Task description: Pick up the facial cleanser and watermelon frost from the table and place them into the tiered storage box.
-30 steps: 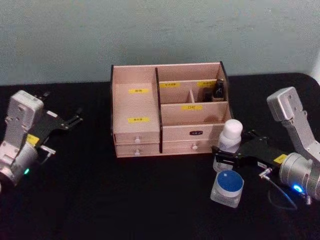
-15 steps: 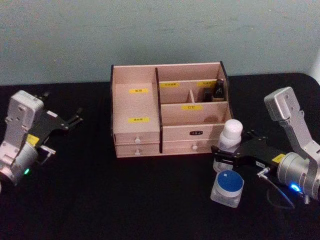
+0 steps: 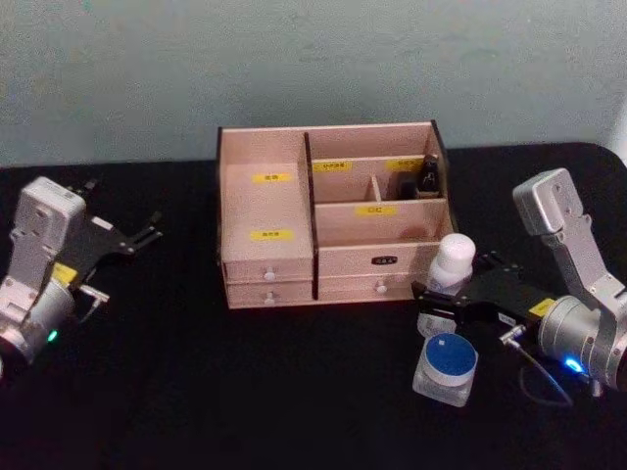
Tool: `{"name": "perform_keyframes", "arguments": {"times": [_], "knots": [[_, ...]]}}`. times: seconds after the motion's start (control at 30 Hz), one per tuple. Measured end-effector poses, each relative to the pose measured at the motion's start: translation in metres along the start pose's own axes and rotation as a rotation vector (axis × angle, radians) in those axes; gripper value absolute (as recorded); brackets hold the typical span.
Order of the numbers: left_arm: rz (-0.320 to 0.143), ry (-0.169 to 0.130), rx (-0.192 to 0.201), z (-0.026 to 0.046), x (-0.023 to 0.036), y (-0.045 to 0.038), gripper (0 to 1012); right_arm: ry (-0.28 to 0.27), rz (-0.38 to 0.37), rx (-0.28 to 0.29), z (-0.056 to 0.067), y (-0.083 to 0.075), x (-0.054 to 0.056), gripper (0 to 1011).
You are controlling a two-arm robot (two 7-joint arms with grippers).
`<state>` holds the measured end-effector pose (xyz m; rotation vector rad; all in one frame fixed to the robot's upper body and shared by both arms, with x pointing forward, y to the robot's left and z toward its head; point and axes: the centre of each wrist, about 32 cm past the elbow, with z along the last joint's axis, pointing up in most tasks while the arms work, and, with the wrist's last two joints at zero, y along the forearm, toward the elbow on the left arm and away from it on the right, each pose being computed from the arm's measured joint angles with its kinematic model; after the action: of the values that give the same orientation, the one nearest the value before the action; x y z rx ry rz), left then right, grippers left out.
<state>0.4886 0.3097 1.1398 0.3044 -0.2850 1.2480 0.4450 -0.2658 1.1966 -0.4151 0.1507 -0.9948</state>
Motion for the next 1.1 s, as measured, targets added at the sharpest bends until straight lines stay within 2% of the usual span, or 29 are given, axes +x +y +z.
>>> {"name": "perform_keyframes", "arguments": {"times": [0.83, 0.93, 1.1], "knots": [[0.0, 0.0, 0.0, 0.0, 0.0, 0.0, 1001, -0.015, -0.018, 0.011, 0.0, 0.0028, -0.0014, 995], [0.0, 0.0, 0.0, 0.0, 0.0, 0.0, 1001, -0.015, -0.017, 0.011, -0.0001, 0.0027, -0.0014, 944], [0.0, 0.0, 0.0, 0.0, 0.0, 0.0, 1001, -0.015, -0.017, 0.01, -0.0002, 0.0027, -0.0016, 801]]}}
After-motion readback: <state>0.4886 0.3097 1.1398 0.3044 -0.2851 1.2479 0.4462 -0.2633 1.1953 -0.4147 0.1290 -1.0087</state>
